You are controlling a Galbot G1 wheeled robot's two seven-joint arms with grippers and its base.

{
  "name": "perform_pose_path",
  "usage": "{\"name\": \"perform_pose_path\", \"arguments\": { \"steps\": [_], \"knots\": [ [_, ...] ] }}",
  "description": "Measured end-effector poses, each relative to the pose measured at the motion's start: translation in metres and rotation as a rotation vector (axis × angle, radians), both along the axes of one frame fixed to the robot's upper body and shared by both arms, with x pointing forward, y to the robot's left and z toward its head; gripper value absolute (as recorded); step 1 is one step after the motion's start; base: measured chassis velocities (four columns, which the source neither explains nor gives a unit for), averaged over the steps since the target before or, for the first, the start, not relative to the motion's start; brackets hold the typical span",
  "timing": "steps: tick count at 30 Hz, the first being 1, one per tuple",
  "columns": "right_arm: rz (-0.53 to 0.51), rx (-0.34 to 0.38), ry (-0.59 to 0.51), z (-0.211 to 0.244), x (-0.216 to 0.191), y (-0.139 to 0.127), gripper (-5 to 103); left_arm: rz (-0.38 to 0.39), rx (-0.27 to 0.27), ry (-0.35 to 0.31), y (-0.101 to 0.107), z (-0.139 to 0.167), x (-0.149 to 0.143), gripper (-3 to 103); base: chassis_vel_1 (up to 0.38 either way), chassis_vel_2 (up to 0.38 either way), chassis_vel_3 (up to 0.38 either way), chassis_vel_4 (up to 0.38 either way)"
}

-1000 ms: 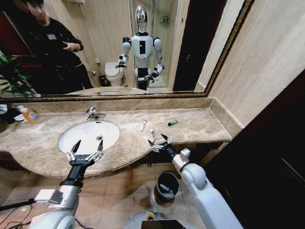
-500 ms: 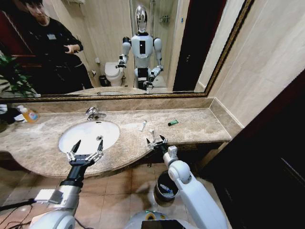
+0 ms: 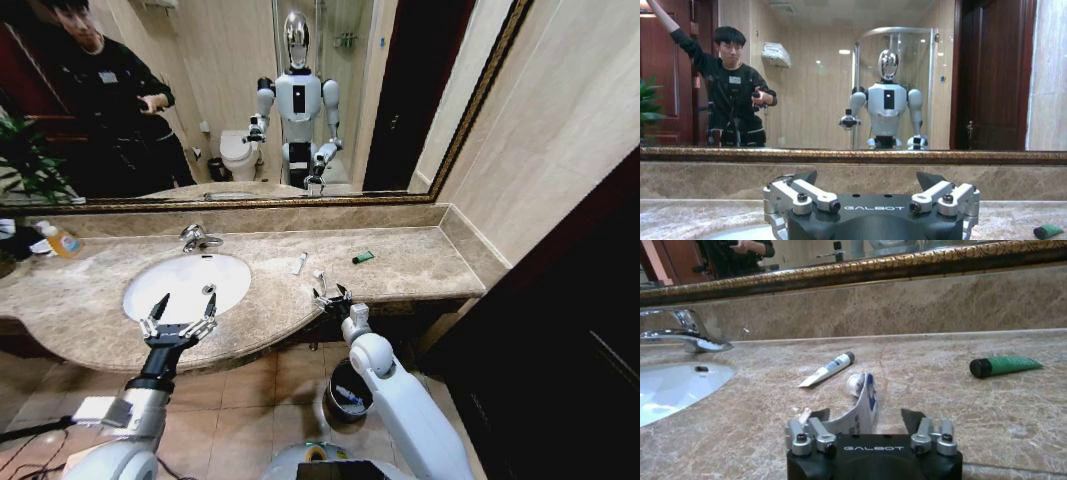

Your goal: Pick up the trash from the sink and place it in the trash bin.

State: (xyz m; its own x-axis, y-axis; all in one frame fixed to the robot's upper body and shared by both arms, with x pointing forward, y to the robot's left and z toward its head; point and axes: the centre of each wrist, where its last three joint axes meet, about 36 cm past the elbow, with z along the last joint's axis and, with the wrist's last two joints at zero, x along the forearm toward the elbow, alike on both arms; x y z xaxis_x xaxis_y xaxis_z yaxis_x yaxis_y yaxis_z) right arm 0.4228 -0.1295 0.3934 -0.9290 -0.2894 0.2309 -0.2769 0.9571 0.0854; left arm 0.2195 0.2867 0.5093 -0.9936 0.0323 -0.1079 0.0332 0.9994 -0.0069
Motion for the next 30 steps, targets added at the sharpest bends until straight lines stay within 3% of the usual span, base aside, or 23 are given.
{"name": "perform_pose_path", "arguments": {
  "steps": [2,3,4,5,7,8,10,11,13,14,16,17,18,19,30],
  "knots": [
    [0.000,0.000,0.001,0.000,0.000,0.000,76,0.000,0.000,0.000,0.000,0.000,0.000,100,0.000,0.000,0.000,0.000],
    [-0.001,-0.001,0.005,-0.001,0.000,-0.001,65,0.000,0.000,0.000,0.000,0.000,0.000,100,0.000,0.000,0.000,0.000],
    [-0.002,0.000,0.009,-0.001,-0.001,0.000,65,0.000,0.000,0.000,0.000,0.000,0.000,100,0.000,0.000,0.000,0.000],
    [-0.003,0.001,0.010,-0.002,-0.002,0.000,54,0.000,0.000,0.000,0.000,0.000,0.000,100,0.000,0.000,0.000,0.000],
    [-0.004,0.001,0.013,-0.003,-0.003,0.000,54,0.000,0.000,0.000,0.000,0.000,0.000,100,0.000,0.000,0.000,0.000],
    [-0.007,0.001,0.014,-0.004,-0.004,-0.001,43,0.000,0.000,0.000,0.000,0.000,0.000,100,0.000,0.000,0.000,0.000],
    [-0.009,0.002,0.014,-0.004,-0.005,-0.001,43,0.000,0.000,0.000,0.000,0.000,0.000,100,0.000,0.000,0.000,0.000],
    [-0.011,0.003,0.011,-0.004,-0.006,-0.002,32,0.000,0.000,0.000,0.000,0.000,0.000,100,0.000,0.000,0.000,0.000],
    [-0.012,0.004,0.008,-0.004,-0.007,-0.003,32,0.000,0.000,0.000,0.000,0.000,0.000,100,0.000,0.000,0.000,0.000],
    [-0.011,0.004,0.005,-0.004,-0.009,-0.003,21,0.000,0.000,0.000,0.000,0.000,0.000,100,0.000,0.000,0.000,0.000],
    [-0.010,0.005,0.003,-0.004,-0.009,-0.004,21,0.000,0.000,0.000,0.000,0.000,0.000,100,0.000,0.000,0.000,0.000],
    [-0.009,0.005,0.001,-0.004,-0.010,-0.004,11,0.000,0.000,0.000,0.000,0.000,0.000,100,0.000,0.000,0.000,0.000],
    [-0.008,0.005,0.000,-0.004,-0.011,-0.004,11,0.000,0.000,0.000,0.000,0.000,0.000,100,0.000,0.000,0.000,0.000],
    [-0.008,0.007,-0.002,-0.003,-0.012,-0.005,2,0.000,0.000,0.000,0.000,0.000,0.000,100,0.000,0.000,0.000,0.000],
    [0.002,0.022,-0.025,0.003,-0.021,-0.007,0,0.000,0.000,0.000,0.000,0.000,0.000,100,0.000,0.000,0.000,0.000]
  ]
}}
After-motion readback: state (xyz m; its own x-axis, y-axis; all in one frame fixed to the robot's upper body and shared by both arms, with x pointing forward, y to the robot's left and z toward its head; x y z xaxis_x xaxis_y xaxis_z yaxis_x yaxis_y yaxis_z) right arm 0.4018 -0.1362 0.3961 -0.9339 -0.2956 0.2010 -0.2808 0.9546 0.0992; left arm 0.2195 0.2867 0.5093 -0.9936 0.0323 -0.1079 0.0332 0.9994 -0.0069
